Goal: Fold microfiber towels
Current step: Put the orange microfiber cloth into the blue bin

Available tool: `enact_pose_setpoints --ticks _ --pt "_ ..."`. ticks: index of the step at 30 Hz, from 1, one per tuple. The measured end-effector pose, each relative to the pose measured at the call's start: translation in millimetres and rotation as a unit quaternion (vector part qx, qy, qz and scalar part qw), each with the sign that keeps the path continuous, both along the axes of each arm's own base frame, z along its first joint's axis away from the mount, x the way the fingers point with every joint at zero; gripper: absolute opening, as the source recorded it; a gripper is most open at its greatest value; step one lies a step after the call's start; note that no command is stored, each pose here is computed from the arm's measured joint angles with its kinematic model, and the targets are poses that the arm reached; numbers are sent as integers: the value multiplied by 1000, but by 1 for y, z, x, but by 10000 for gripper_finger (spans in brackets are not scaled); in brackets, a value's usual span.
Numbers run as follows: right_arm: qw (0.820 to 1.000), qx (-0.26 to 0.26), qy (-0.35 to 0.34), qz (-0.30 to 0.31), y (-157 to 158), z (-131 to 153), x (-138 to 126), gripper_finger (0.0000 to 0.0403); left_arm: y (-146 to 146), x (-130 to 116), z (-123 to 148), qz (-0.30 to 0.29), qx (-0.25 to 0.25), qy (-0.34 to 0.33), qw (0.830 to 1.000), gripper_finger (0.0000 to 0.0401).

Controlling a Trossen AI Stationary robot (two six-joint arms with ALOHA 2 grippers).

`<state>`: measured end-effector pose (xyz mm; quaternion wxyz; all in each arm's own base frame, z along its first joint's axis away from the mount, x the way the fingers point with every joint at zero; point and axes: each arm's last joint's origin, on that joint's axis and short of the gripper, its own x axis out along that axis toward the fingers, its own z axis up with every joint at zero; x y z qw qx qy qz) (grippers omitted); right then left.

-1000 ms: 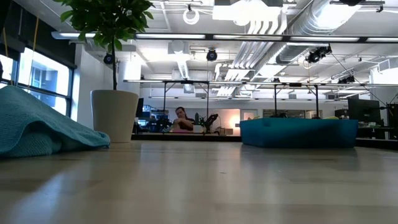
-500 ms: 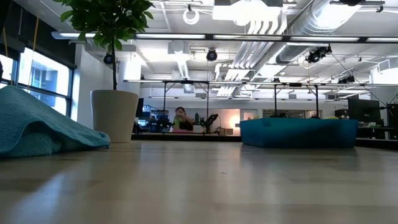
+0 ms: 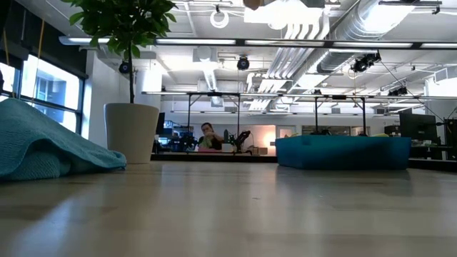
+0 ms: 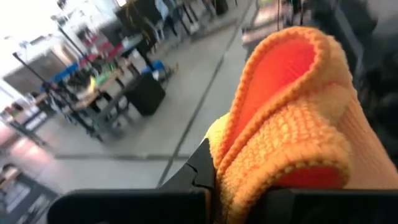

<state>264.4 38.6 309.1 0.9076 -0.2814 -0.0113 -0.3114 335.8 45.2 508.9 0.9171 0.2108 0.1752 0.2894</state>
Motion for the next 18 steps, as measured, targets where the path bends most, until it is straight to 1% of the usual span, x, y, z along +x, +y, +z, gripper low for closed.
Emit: enact_pose_setpoints --ticks 3,6,8,10,11,12,14,16,18 --pt "996 54 31 -70 3 -12 -2 109 8 -1 -9 6 -11 37 999 0" --pt "985 74 81 -130 9 -29 -6 129 15 2 -21 -20 -21 78 997 0" --pt "980 95 104 -138 13 -42 -9 133 20 5 -31 -34 -34 100 994 0" --pt "976 130 128 -119 16 -57 -14 133 24 10 -40 -39 -42 111 992 0" --pt "972 156 140 -103 18 -63 -16 133 26 12 -45 -38 -44 118 991 0" --pt "967 185 156 -87 18 -70 -19 133 29 13 -50 -34 -46 128 990 0" --pt "947 245 195 -66 15 -82 -23 133 33 17 -62 -25 -48 148 987 0" --pt "923 295 235 -71 8 -92 -29 133 36 20 -73 -18 -50 161 985 0" --pt "899 336 267 -92 -2 -99 -34 133 38 22 -83 -13 -61 172 983 0"
